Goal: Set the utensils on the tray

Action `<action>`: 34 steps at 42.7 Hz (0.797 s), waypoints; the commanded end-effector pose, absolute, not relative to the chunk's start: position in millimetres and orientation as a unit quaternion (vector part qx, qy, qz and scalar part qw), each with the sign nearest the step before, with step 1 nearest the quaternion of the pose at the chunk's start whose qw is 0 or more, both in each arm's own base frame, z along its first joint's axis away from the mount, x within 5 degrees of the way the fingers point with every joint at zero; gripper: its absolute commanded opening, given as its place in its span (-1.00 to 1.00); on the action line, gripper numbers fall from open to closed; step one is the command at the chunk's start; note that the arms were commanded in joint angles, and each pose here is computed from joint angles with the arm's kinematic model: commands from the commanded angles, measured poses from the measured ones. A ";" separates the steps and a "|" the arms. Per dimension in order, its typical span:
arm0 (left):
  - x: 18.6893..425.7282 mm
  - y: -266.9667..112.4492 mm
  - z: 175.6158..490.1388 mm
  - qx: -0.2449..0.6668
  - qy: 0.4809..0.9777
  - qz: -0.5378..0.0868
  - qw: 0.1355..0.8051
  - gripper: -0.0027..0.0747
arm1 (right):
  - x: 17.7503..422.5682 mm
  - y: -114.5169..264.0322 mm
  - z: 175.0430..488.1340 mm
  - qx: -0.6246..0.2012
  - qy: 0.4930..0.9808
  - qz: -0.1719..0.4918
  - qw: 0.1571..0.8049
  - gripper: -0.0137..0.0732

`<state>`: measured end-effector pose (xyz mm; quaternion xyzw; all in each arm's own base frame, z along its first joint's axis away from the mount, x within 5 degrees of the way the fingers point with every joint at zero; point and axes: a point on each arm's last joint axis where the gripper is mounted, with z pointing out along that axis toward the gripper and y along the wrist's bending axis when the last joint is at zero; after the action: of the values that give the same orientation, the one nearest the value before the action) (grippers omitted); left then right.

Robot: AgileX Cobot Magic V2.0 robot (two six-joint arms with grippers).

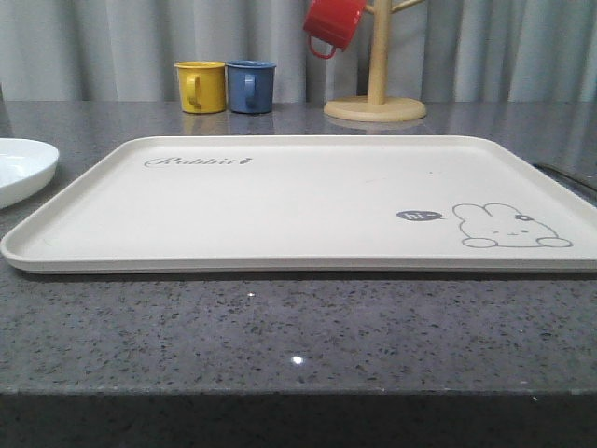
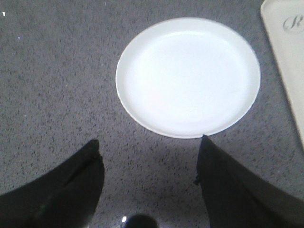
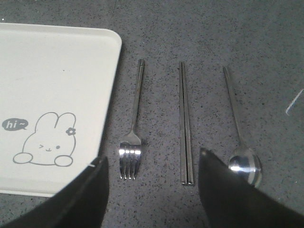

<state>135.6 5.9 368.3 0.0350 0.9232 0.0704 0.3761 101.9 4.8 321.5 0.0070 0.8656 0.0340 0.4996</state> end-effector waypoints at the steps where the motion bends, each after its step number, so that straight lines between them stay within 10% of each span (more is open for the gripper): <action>1: 155.9 10.6 379.4 0.025 0.927 0.090 0.363 0.16 | 105.9 3.8 336.4 0.007 0.843 0.029 0.536 0.35; 13: 203.3 47.6 369.8 -0.066 0.939 0.093 0.326 0.16 | 105.9 3.8 336.4 0.007 0.843 0.029 0.536 0.35; 34: 269.6 95.9 318.5 -0.132 0.925 -0.109 0.339 0.16 | 105.9 3.8 336.4 0.007 0.844 0.029 0.536 0.35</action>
<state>258.4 93.9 306.1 -0.1249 0.9456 -0.0937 0.2853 101.9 4.8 321.5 0.0077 0.8656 0.0341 0.4996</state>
